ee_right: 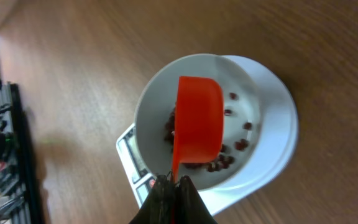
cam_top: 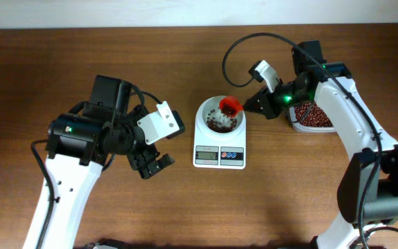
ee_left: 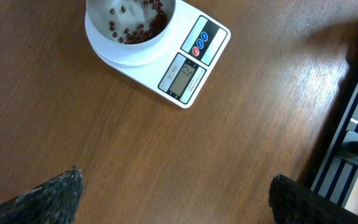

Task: Scoop and weigh 50g on scale
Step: 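Tilt the red scoop to pour beans into the bowl on the scale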

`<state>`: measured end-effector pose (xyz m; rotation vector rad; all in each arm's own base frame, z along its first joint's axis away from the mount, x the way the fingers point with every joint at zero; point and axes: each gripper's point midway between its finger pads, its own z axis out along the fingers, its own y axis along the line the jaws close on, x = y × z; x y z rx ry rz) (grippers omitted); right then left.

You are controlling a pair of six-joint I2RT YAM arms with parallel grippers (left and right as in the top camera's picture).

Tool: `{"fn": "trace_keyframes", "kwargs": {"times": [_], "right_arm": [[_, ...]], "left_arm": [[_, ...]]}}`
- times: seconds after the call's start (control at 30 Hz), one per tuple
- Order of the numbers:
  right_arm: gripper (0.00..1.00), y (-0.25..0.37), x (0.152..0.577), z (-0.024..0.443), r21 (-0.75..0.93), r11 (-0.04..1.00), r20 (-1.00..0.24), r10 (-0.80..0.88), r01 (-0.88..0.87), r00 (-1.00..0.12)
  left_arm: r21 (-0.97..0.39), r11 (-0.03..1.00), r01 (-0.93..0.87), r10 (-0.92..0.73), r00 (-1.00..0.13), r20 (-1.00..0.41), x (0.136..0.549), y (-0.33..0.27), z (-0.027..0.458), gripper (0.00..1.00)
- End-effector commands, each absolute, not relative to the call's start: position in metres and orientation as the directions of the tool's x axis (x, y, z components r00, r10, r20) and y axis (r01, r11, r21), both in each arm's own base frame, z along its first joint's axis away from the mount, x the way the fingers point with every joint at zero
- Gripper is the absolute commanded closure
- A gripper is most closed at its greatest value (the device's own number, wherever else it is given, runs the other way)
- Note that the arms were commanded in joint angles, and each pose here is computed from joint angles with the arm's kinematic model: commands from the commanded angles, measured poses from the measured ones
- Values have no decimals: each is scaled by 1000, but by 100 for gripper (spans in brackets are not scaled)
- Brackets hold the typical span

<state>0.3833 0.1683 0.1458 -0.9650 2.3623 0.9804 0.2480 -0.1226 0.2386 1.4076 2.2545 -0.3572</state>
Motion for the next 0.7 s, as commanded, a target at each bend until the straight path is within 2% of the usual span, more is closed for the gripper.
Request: {"fn": "trace_keyframes", "kwargs": {"times": [0.0, 0.07, 0.13, 0.17, 0.2, 0.27, 0.4, 0.43, 0.53, 0.57, 0.67], "right_arm": [[96, 170, 386, 160, 419, 532, -602, -443, -735, -664], [96, 174, 382, 165, 451, 504, -610, -429, -737, -666], [96, 186, 374, 179, 468, 393, -678, -415, -791, -607], [96, 187, 376, 180, 450, 385, -693, -418, -806, -587], [96, 183, 382, 175, 430, 424, -680, -428, -797, -595], [96, 168, 396, 159, 405, 579, -595, -421, -707, -685], [96, 168, 393, 158, 420, 585, -580, -415, -694, -701], [96, 171, 391, 161, 435, 566, -590, -409, -700, -697], [96, 192, 377, 185, 467, 380, -697, -397, -798, -597], [96, 191, 380, 184, 442, 386, -706, -408, -810, -579], [96, 175, 390, 160, 399, 547, -606, -446, -736, -659]], "left_arm": [[30, 440, 897, 777, -364, -513, 245, -121, 241, 1], [30, 440, 897, 778, -364, -512, 245, -121, 241, 1], [30, 440, 897, 778, -364, -513, 245, -121, 241, 1], [30, 440, 897, 778, -364, -513, 245, -121, 241, 1], [30, 440, 897, 777, -364, -513, 245, -121, 241, 1], [30, 440, 897, 778, -364, -513, 245, -121, 241, 1], [30, 440, 897, 778, -364, -513, 245, -121, 241, 1], [30, 440, 897, 778, -364, -513, 245, -121, 241, 1], [31, 440, 897, 778, -364, -513, 245, -121, 241, 1], [30, 440, 897, 778, -364, -513, 245, -121, 241, 1], [30, 440, 897, 778, -364, -513, 245, -121, 241, 1]]}}
